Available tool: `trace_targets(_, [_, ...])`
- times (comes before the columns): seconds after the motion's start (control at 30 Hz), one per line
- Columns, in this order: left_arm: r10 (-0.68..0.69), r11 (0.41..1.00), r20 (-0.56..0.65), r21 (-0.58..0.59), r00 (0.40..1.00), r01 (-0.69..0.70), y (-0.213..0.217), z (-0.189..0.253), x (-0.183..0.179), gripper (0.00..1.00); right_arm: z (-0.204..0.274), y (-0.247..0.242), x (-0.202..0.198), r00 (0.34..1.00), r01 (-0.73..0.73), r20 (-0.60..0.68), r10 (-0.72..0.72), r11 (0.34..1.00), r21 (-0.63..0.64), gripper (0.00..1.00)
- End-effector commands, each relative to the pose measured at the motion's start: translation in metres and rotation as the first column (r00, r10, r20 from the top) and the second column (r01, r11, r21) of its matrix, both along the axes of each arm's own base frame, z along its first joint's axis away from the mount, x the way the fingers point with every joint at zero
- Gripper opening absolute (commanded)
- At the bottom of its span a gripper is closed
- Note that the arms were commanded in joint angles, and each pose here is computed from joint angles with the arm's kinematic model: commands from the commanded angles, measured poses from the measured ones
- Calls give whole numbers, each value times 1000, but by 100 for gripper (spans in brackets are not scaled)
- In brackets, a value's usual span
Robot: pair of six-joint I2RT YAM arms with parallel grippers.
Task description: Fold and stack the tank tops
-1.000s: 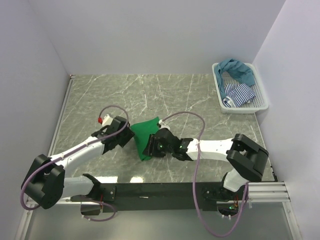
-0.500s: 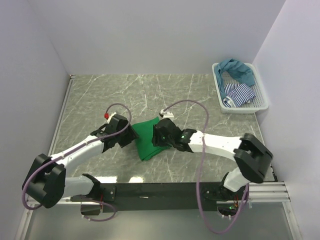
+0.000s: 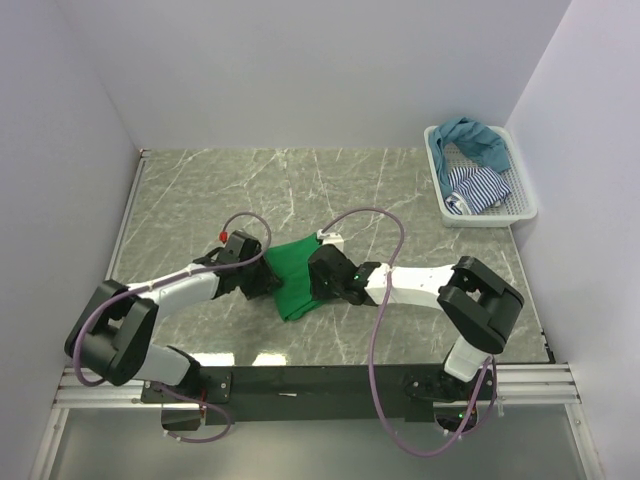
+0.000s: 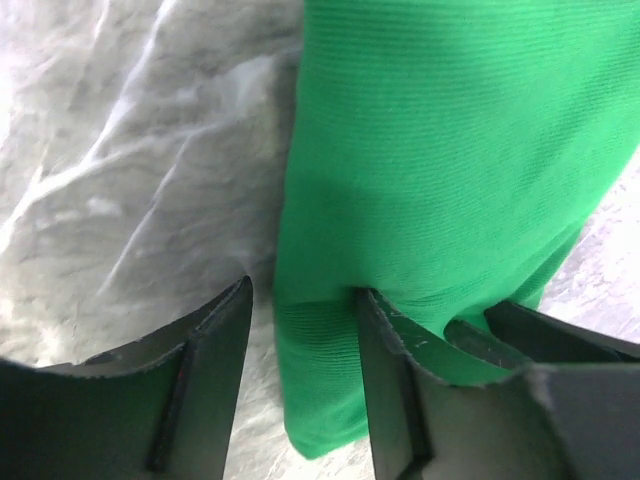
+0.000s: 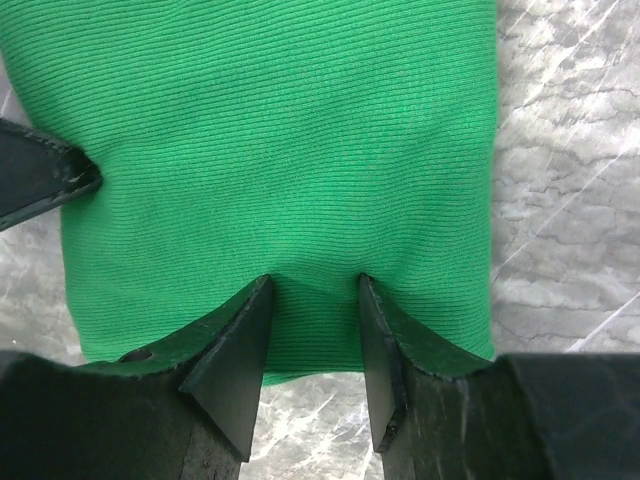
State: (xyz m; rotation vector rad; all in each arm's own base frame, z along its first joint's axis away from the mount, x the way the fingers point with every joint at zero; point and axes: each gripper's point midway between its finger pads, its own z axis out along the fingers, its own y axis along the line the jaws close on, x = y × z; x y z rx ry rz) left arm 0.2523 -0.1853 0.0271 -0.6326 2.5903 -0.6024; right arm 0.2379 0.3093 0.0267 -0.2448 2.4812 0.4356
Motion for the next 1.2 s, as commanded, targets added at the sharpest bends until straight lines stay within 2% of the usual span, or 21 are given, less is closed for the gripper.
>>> trace_targets(0.0, [-42, 998, 5, 36, 999, 42, -2, -3, 9, 51, -18, -11, -22, 997, -17, -81, 14, 999, -36, 47])
trace_targets(0.2, [-61, 992, -17, 111, 998, 63, 3, -2, 18, 43, -8, -3, -27, 997, -27, -77, 28, 1000, 16, 46])
trace_targets(0.3, [-60, 979, -29, 194, 998, 64, 13, -2, 23, 32, 7, -3, -25, 998, -29, -51, 31, 999, 33, 47])
trace_targets(0.37, [-56, 966, -22, 252, 998, 60, 21, 3, 29, 23, 16, -5, -24, 999, -32, -31, 34, 999, 41, 51])
trace_targets(0.5, [-78, 920, -30, 383, 997, 83, 41, 9, 33, 13, 56, -8, -20, 998, -37, 51, 32, 995, 97, 61])
trace_targets(0.63, [-101, 825, -65, 551, 993, 120, 73, 16, 34, 8, 81, -18, -17, 993, -36, 118, 21, 992, 122, 66])
trace_targets(0.7, [-124, 758, -74, 637, 989, 143, 90, 21, 39, 6, 92, -22, -14, 990, -33, 138, 13, 989, 146, 66])
trace_targets(0.73, [-146, 728, -98, 663, 984, 175, 98, 22, 38, 5, 92, -24, -13, 990, -32, 140, 11, 988, 151, 66])
trace_targets(1.0, [-72, 590, -173, 787, 982, 182, 157, 34, 48, 1, 94, -24, -11, 990, -54, 141, 26, 979, 196, 66])
trace_targets(1.13, [-16, 397, -279, 879, 960, 262, 197, 29, 41, 1, 90, -24, -10, 990, -56, 135, 29, 977, 204, 66])
trace_targets(1.17, [-1, 366, -307, 886, 952, 286, 206, 24, 38, 1, 88, -25, -10, 991, -56, 134, 29, 978, 203, 66])
